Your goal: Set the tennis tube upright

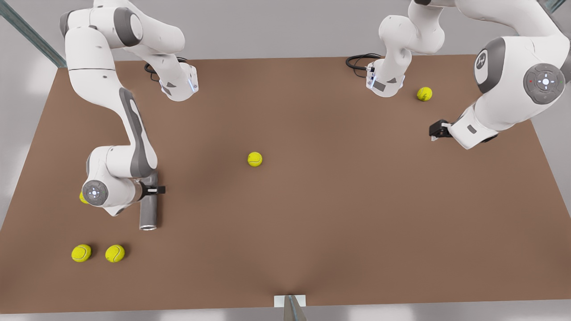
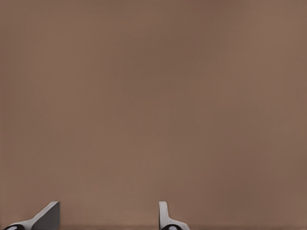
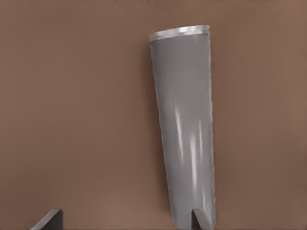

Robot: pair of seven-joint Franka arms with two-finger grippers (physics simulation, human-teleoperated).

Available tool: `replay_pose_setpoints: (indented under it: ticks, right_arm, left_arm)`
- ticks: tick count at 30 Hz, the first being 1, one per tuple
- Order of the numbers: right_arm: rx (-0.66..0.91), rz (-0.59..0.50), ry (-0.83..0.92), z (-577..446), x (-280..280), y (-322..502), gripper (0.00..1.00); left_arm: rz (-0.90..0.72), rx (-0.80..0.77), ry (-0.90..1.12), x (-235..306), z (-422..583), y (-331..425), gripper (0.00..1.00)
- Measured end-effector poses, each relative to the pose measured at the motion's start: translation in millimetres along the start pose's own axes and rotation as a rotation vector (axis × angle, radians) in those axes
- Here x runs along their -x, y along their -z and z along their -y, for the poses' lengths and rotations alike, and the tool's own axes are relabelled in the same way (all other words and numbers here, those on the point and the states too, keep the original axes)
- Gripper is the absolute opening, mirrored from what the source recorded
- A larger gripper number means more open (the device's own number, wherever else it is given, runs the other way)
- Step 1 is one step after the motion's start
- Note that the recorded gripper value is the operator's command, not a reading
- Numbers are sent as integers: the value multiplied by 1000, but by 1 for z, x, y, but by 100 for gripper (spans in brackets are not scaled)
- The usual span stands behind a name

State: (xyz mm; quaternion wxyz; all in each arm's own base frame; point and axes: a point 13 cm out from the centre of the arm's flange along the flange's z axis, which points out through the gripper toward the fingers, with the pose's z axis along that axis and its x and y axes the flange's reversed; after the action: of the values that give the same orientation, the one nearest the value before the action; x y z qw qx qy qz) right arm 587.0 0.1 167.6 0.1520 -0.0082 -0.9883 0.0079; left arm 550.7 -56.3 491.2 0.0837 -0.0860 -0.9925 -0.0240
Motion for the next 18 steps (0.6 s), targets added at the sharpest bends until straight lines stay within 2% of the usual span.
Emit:
replay_pose_setpoints:
  ticks: [7,18]
  right_arm:
    - [-14,61,-18,34,41,-60,100]
    - [-13,177,14,38,77,-79,100]
  left_arm:
    - [-22,5,1,4,2,-10,100]
    - [-27,10,-9,6,10,-12,100]
